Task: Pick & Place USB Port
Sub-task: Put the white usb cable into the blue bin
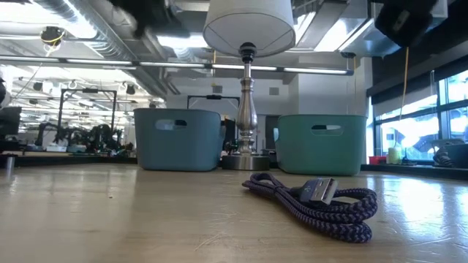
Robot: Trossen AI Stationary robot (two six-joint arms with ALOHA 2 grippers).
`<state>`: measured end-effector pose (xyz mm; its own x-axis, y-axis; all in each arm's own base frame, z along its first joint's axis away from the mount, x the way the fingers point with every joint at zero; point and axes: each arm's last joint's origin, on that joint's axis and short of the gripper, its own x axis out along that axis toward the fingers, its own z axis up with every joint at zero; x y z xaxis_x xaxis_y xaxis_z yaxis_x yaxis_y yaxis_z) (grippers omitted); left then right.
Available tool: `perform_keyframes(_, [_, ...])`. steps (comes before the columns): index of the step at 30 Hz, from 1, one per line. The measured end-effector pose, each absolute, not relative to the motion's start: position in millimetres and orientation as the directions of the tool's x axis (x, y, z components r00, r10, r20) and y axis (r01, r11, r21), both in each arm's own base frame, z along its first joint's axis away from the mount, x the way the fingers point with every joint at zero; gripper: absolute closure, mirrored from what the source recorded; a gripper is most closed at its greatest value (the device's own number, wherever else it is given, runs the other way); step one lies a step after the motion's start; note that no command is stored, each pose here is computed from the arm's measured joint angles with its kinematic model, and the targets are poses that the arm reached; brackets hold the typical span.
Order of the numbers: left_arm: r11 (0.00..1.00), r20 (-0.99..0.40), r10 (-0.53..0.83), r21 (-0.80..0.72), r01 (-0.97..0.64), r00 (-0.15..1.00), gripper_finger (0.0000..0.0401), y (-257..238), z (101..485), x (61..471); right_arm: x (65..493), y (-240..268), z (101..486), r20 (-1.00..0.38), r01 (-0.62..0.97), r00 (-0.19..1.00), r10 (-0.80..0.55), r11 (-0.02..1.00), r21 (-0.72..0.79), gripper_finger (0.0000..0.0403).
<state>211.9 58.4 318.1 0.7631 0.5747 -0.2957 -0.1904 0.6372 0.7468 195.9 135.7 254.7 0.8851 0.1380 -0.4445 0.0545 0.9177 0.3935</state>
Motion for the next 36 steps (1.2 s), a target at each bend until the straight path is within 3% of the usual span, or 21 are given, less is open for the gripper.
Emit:
perform_keyframes(3, [0.866,-0.252,0.264,0.487,-0.113,0.931,0.0278,29,336,190,193,136,250,-0.504,0.078,0.84,0.201,0.875,0.478,0.0308])
perform_keyframes(5, [0.945,-0.225,0.063,0.326,0.014,0.972,0.0278,14,342,179,190,136,245,-0.56,0.133,0.794,0.238,0.83,0.542,0.0308])
perform_keyframes(8, [0.966,-0.221,-0.182,0.144,0.217,0.958,0.0279,-7,345,169,183,142,236,-0.641,0.232,0.712,0.287,0.766,0.6,0.0308])
perform_keyframes(11, [0.952,-0.262,-0.283,0.038,0.302,0.923,0.0277,-24,336,168,177,157,226,-0.684,0.315,0.637,0.355,0.69,0.651,0.0308])
perform_keyframes(17, [0.953,-0.361,-0.288,-0.017,0.303,0.887,0.0278,-48,307,176,163,200,203,-0.707,0.422,0.552,0.442,0.583,0.694,0.0308])
perform_keyframes(24, [0.95,-0.354,-0.301,-0.034,0.309,0.886,0.0281,-62,300,187,156,235,168,-0.819,0.623,0.366,0.442,0.536,0.569,0.0308])
perform_keyframes(27, [0.947,-0.34,-0.311,-0.034,0.319,0.887,0.0281,-64,300,190,162,252,165,-0.861,0.651,0.289,0.419,0.573,0.498,0.0308])
perform_keyframes(32, [0.945,-0.33,-0.303,0.014,0.325,0.894,0.0283,-65,301,193,170,264,156,-0.949,0.665,0.176,0.262,0.679,0.311,0.0308])
perform_keyframes(36, [0.946,-0.321,-0.299,0.022,0.323,0.899,0.0283,-66,301,194,173,269,143,-0.969,0.651,0.138,0.205,0.719,0.245,0.0308])
